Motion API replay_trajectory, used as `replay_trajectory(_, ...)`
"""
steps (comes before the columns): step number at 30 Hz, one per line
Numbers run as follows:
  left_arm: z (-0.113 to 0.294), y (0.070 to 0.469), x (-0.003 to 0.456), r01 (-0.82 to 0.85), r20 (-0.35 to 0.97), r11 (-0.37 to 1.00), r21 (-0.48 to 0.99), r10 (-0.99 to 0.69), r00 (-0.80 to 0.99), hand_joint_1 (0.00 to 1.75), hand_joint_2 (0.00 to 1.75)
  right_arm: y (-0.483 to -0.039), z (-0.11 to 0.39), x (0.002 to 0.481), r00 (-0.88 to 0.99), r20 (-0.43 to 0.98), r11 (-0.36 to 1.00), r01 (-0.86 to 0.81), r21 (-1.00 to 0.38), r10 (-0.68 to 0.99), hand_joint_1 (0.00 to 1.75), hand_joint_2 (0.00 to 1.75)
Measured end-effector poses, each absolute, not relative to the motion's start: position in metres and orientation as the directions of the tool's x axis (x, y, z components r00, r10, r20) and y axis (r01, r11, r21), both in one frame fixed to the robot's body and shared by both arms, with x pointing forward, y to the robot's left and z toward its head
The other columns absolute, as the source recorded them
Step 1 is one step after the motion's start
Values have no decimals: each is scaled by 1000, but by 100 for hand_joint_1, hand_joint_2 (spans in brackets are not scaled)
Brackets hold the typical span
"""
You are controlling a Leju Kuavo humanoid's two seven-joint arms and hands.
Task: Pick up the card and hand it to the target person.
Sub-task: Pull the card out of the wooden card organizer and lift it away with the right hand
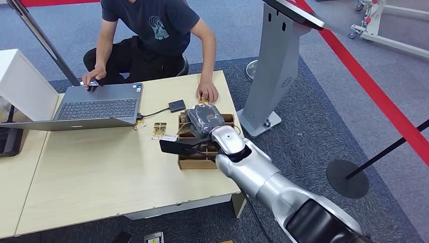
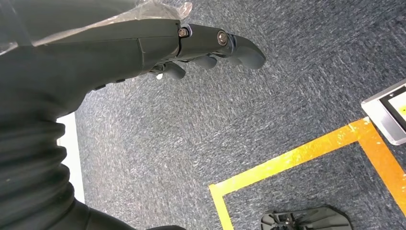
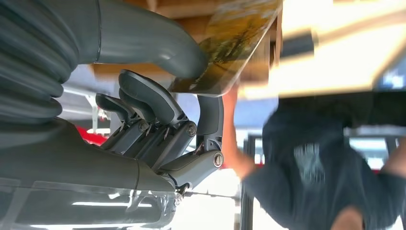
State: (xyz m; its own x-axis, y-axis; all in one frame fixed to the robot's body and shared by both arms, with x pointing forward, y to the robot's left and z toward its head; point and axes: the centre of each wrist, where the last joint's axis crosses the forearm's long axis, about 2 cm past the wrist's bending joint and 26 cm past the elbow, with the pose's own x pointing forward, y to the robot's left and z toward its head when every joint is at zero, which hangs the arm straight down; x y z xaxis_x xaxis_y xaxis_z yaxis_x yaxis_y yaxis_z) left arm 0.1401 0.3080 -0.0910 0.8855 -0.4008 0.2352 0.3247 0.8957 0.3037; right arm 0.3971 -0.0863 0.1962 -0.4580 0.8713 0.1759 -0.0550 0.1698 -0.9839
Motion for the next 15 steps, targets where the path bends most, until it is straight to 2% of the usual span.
replay_trajectory(9, -92, 309, 135, 320, 230, 898, 302, -395, 890, 0, 175, -112, 286, 417, -472, 204, 325, 190, -926, 858, 175, 175)
replay_trajectory(15, -92, 309, 137, 327, 233, 895, 305, -403, 885, 0, 175, -128, 317, 420, -518, 254, 433, 258, -864, 817, 175, 175)
